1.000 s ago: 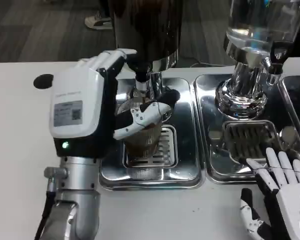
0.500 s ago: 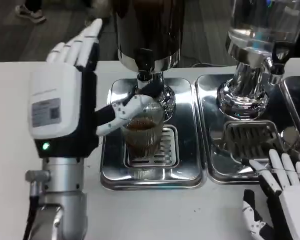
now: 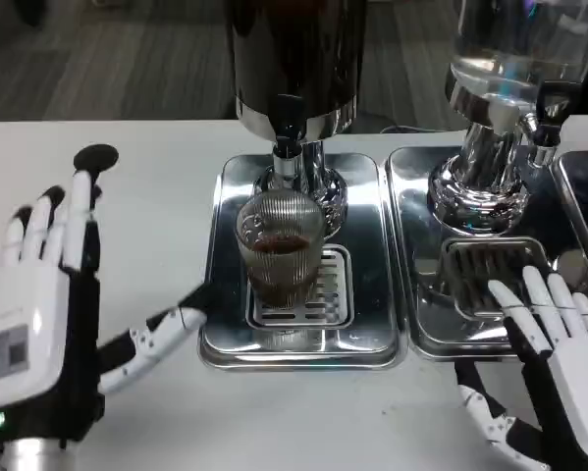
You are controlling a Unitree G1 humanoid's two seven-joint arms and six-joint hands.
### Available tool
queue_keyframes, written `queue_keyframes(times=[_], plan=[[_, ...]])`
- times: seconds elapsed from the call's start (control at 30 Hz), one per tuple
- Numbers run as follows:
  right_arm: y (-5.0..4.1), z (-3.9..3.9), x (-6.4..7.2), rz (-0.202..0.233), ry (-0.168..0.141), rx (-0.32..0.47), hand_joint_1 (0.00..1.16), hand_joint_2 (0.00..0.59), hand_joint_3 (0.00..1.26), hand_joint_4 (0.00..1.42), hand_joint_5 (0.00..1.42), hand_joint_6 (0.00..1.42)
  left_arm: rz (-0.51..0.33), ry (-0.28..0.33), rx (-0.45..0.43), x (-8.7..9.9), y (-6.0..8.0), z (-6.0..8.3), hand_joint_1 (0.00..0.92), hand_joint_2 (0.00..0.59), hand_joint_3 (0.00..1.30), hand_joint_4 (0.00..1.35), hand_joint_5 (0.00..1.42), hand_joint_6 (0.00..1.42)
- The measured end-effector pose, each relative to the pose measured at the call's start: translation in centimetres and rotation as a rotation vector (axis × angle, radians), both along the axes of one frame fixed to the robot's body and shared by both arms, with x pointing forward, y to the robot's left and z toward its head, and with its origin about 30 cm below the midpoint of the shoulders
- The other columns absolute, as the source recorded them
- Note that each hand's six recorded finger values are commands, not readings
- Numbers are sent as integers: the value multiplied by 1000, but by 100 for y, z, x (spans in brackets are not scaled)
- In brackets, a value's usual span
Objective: Grasp the cup under the faucet to collect the drink, then remove the cup.
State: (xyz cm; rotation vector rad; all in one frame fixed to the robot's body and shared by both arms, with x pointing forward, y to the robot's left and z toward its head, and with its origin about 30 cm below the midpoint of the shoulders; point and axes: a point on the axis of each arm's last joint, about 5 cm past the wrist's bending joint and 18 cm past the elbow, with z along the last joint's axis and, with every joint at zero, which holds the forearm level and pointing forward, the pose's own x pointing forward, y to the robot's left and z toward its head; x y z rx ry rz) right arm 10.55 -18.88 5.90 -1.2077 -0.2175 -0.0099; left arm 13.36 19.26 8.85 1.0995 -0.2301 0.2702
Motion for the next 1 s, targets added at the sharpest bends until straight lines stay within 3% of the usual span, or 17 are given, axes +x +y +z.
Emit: queue_keyframes(times=[0.07, 0.27, 0.43, 0.57, 0.6, 0.63, 0.8, 1.0], plan=[[9, 22, 15, 12, 15, -2, 288, 382, 127, 0, 0, 74, 4, 41, 9, -54, 18, -57, 0, 34, 0, 0, 25, 2], [79, 76, 107, 41, 54, 24, 342, 288, 50, 33, 0, 82, 16, 170, 18, -187, 43, -271, 0, 35, 0, 0, 17, 0], [220, 245, 277, 105, 96, 65, 447, 257, 0, 0, 0, 50, 16, 193, 15, -224, 20, -346, 0, 35, 0, 0, 0, 0], [343, 391, 507, 155, 182, 223, 544, 236, 0, 0, 0, 21, 17, 195, 10, -243, 14, -385, 0, 37, 0, 0, 0, 0], [388, 433, 608, 183, 224, 291, 559, 229, 0, 0, 0, 19, 16, 199, 10, -245, 26, -396, 0, 37, 0, 0, 0, 0], [414, 455, 659, 201, 243, 329, 563, 226, 0, 0, 0, 19, 19, 202, 10, -247, 38, -399, 0, 37, 0, 0, 0, 0], [517, 460, 911, 236, 331, 462, 581, 211, 0, 0, 0, 19, 27, 195, 27, -248, 94, -377, 0, 43, 0, 0, 0, 0], [630, 503, 1100, 267, 335, 494, 575, 212, 0, 0, 0, 38, 56, 205, 10, -300, 144, -380, 0, 50, 0, 0, 0, 0]])
